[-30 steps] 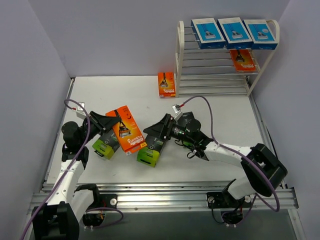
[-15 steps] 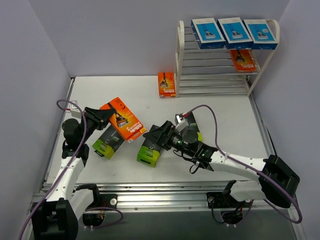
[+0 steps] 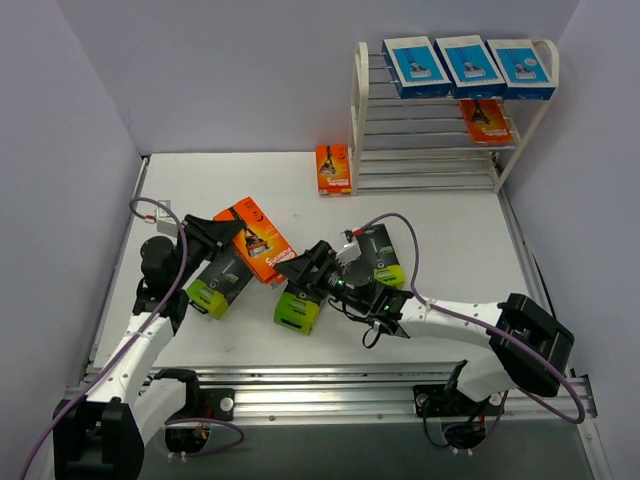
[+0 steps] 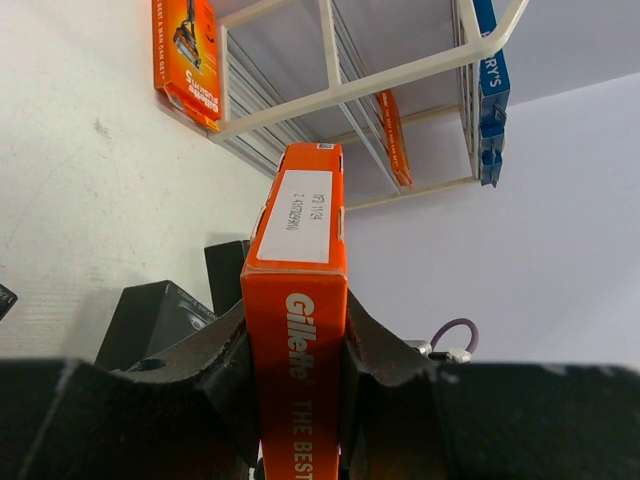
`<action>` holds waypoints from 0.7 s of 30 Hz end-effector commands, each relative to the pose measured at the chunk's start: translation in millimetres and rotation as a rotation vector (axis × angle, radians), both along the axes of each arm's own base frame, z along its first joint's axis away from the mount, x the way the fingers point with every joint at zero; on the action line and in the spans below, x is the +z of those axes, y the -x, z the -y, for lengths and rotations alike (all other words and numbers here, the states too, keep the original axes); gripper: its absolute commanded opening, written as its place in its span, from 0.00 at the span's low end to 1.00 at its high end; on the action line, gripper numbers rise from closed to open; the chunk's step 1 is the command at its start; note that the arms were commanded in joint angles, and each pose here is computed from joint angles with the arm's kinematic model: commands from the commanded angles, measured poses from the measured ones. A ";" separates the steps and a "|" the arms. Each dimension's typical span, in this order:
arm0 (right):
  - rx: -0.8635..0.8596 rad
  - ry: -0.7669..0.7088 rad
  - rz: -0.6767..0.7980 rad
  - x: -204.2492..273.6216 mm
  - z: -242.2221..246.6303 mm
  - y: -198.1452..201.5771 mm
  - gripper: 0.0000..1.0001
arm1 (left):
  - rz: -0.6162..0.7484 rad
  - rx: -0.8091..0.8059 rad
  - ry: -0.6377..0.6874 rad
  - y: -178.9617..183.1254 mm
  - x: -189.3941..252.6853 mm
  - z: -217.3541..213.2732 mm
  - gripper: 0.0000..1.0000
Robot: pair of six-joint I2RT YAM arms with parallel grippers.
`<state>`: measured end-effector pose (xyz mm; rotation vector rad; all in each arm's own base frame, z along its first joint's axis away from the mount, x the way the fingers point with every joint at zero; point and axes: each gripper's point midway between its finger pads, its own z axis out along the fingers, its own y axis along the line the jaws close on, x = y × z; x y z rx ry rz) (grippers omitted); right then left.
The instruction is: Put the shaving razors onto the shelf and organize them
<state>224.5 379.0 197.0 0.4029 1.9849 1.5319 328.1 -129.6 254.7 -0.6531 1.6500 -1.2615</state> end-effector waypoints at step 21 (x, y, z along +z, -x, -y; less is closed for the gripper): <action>-0.095 -0.137 -0.002 37.2 -17.4 -26.1 0.32 | 0.066 0.005 -0.054 4.9 4.5 10.1 0.02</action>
